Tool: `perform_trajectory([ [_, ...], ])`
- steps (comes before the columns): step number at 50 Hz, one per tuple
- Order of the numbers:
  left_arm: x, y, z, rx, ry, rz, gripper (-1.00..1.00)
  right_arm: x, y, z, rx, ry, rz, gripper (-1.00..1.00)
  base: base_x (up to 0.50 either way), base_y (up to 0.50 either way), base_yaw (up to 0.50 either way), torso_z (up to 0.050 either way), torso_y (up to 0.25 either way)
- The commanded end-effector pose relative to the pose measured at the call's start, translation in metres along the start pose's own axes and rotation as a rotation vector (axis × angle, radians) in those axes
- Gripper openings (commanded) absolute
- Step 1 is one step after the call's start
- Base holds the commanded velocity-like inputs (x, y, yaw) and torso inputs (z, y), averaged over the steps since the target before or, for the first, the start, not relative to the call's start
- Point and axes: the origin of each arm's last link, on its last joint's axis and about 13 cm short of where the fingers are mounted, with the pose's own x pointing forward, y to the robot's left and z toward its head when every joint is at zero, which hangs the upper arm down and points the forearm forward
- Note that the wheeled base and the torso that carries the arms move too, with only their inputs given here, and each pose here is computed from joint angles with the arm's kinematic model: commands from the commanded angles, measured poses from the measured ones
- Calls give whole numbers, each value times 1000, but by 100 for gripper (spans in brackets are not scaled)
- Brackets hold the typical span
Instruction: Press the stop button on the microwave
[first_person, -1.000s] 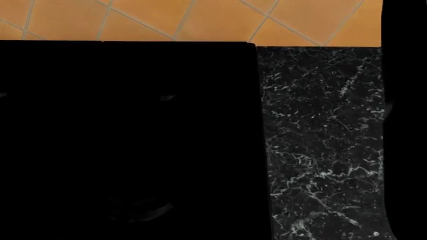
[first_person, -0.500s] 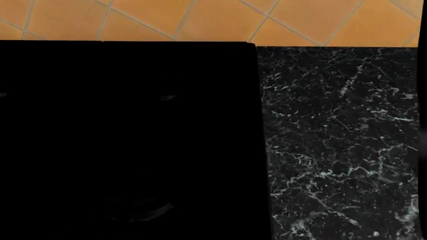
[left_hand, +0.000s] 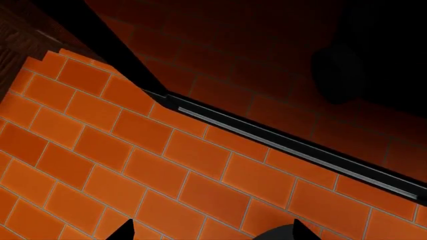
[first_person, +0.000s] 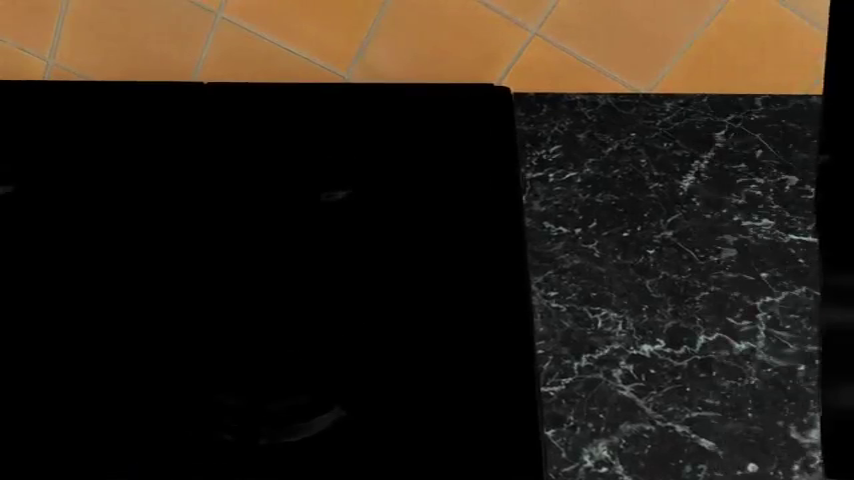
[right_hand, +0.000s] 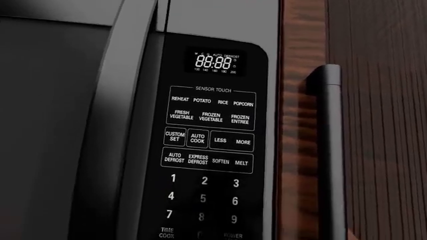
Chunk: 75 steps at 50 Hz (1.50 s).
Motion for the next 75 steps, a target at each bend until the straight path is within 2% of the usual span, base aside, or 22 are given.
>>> perform_trajectory([
  [1, 0, 0, 0, 0, 0, 0, 100, -5, 1, -12, -18, 44, -6, -100, 0, 0, 0, 0, 0],
  [26, 0, 0, 0, 0, 0, 0, 100, -3, -7, -36, -55, 130, -85, -100, 0, 0, 0, 0, 0],
  [52, 0, 0, 0, 0, 0, 0, 100, 14, -5, -37, -69, 92, -31, -100, 0, 0, 0, 0, 0],
  [75, 0, 0, 0, 0, 0, 0, 100, 40, -6, -56, -97, 117, -43, -100, 0, 0, 0, 0, 0],
])
